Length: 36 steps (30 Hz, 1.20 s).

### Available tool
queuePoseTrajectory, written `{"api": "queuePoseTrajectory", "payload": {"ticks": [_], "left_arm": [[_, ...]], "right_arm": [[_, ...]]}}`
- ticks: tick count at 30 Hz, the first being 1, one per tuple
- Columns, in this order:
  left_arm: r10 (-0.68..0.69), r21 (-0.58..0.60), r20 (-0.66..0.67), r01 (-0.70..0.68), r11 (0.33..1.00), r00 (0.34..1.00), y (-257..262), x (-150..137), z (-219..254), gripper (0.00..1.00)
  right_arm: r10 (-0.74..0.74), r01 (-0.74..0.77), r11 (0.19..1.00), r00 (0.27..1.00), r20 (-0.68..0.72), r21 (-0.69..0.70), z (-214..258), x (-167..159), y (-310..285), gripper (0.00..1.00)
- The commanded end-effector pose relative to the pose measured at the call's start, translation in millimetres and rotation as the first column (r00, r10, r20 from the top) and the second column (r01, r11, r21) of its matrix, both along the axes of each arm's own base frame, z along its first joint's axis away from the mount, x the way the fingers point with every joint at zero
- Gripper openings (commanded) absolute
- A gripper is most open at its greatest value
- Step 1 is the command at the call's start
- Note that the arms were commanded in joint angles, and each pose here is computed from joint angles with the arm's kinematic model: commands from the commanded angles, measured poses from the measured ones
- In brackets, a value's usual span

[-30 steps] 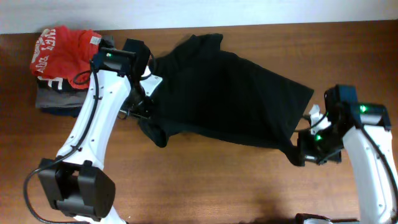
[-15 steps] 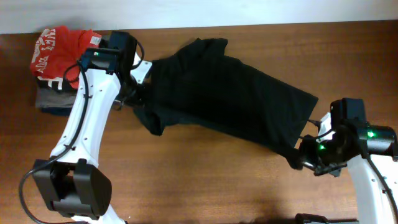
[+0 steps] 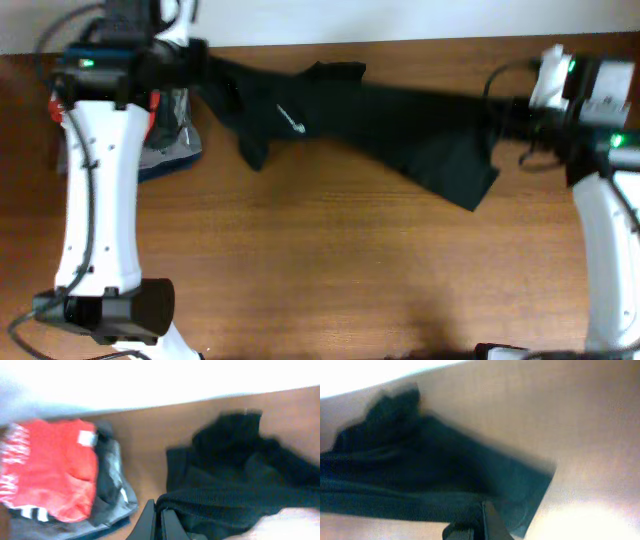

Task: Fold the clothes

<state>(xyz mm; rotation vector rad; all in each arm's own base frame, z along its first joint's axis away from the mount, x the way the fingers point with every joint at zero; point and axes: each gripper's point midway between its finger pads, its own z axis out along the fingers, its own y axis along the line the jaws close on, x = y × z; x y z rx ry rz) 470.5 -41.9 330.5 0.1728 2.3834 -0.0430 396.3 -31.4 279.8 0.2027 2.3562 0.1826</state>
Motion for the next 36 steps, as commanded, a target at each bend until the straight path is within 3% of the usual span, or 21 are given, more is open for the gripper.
{"api": "queuePoseTrajectory", "payload": {"ticks": [1,3,6,15,21,26,36], "left_arm": [[0.084,-0.003,0.163,-0.084,0.996,0.983,27.7,-9.0,69.7,0.0],[0.112,0.015,0.216,-0.118,0.993,0.97,35.2,-14.3,91.2,0.0],[0.116,0.017,0.239,-0.124,0.992,0.964,36.5,-16.7,100.6,0.01],[0.212,0.117,0.248,-0.246,0.962,0.945,64.3,-20.4,101.0,0.01],[0.265,0.086,0.479,-0.345,0.935,0.837,87.9,2.5,156.5,0.01],[0.24,0.068,0.626,-0.359,0.931,0.742,90.4,5.4,204.7,0.0],[0.222,0.038,0.77,-0.391,0.92,0.598,94.8,-56.0,287.6,0.0]], "right_arm": [[0.057,-0.032,0.988,0.985,0.164,-0.152,66.7,54.9,-19.3,0.04],[0.07,-0.028,0.984,0.968,0.241,-0.175,103.6,82.6,-23.3,0.04],[0.088,-0.034,0.979,0.96,0.266,-0.201,122.5,97.9,-26.0,0.04],[0.12,-0.086,0.975,0.98,0.162,-0.204,93.9,103.4,-24.9,0.04],[0.138,-0.066,0.968,0.945,0.295,-0.241,133.6,113.2,-25.2,0.04],[0.142,-0.046,0.965,0.919,0.367,-0.258,158.5,115.1,-25.6,0.04],[0.149,-0.041,0.963,0.902,0.404,-0.265,196.3,88.1,-19.3,0.04]]}}
